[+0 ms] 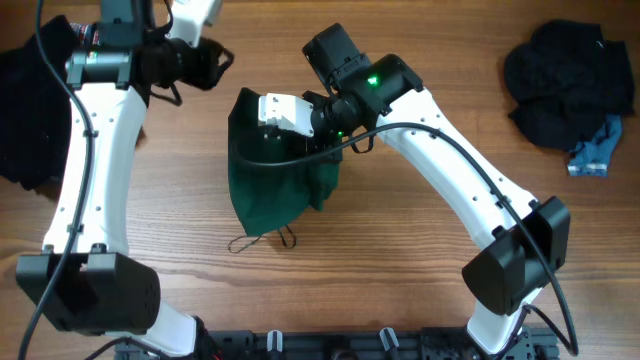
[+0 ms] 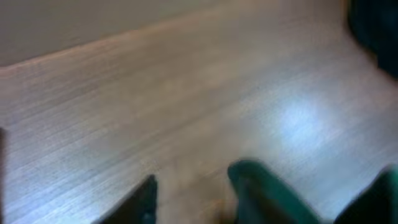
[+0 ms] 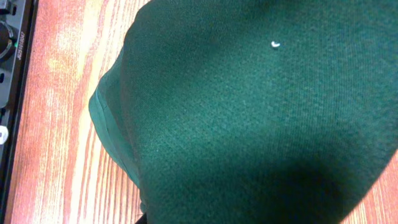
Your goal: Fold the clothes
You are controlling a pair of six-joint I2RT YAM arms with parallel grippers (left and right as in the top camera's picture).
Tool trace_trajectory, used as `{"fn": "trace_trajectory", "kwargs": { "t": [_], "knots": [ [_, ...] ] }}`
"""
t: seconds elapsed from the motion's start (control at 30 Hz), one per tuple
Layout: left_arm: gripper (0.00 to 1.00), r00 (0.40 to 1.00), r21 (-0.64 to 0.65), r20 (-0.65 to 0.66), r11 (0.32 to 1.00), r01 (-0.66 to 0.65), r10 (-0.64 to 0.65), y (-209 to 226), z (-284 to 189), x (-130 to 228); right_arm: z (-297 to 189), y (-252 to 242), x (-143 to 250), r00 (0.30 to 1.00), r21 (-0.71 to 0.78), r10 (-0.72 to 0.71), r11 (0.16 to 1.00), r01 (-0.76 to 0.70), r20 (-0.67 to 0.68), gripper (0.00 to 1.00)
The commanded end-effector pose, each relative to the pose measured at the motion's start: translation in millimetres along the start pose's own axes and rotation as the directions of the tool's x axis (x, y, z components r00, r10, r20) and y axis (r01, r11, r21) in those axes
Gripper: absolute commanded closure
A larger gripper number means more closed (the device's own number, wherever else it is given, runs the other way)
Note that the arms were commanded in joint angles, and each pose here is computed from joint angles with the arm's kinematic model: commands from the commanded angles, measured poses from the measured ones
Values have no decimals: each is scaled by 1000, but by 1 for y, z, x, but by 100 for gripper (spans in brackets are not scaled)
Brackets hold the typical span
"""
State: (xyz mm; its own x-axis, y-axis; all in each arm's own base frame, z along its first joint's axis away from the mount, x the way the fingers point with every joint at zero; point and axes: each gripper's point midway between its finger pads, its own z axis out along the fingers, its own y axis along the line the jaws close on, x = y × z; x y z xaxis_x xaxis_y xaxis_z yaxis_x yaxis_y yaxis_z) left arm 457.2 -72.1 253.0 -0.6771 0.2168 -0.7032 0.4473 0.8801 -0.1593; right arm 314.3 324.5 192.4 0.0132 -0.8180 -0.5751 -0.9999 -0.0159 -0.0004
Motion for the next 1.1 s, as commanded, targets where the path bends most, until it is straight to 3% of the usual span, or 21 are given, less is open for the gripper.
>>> {"fn": "trace_trajectory", "kwargs": {
  "t": [0.0, 0.03, 0.1, 0.13, 0.17, 0.23, 0.33, 0.4, 0.47, 0.53, 0.67, 0.8, 0.9, 1.07],
  "knots": [
    [60, 891, 2, 112, 897, 442, -440, 22, -14, -24, -17, 2, -20, 998, 28, -17, 999, 16, 58, 96],
    [61, 802, 21, 135, 811, 585, -582, 29, -17, -27, -18, 0, -21, 998, 32, -2, 999, 0, 63, 96],
    [63, 726, 32, 125, 734, 679, -677, 28, -18, -26, -18, -2, -22, 997, 39, 37, 998, -40, 71, 96],
    [55, 724, 29, 98, 729, 684, -683, 22, -15, -21, -18, -4, -23, 995, 44, 61, 997, -64, 74, 96],
    [37, 729, 42, 78, 733, 679, -680, 13, -13, -21, -18, -6, -21, 995, 54, 78, 995, -82, 68, 96],
    [18, 736, 59, 51, 738, 672, -675, 1, -12, -20, -18, -7, -21, 994, 62, 88, 994, -92, 63, 96],
    [17, 721, 35, 3, 721, 692, -692, -4, -13, -7, -18, -7, -20, 994, 62, 94, 993, -98, 63, 95],
    [14, 826, 42, 29, 827, 561, -562, -4, -16, -13, -18, -7, -21, 994, 61, 94, 993, -98, 64, 96],
    [5, 956, 39, 102, 961, 272, -275, -7, -23, -28, -18, -7, -21, 994, 62, 93, 993, -97, 64, 96],
    [0, 988, -2, 154, 1000, -11, 11, -9, -34, -41, -18, -7, -21, 994, 61, 93, 993, -97, 64, 96],
    [0, 938, -47, 151, 950, -308, 311, -13, -40, -45, -18, -7, -20, 994, 61, 95, 993, -99, 62, 95],
    [1, 808, -22, 65, 810, -586, 586, -21, -37, -22, -18, -7, -19, 994, 61, 98, 993, -101, 57, 96],
    [0, 794, -44, 13, 793, -607, 608, -16, -43, -15, -18, -7, -19, 992, 62, 112, 991, -116, 58, 96],
    [0, 757, 65, -58, 759, -648, 651, -39, -73, 7, -18, -10, -18, 990, 76, 132, 988, -135, 52, 96]
  ]
}}
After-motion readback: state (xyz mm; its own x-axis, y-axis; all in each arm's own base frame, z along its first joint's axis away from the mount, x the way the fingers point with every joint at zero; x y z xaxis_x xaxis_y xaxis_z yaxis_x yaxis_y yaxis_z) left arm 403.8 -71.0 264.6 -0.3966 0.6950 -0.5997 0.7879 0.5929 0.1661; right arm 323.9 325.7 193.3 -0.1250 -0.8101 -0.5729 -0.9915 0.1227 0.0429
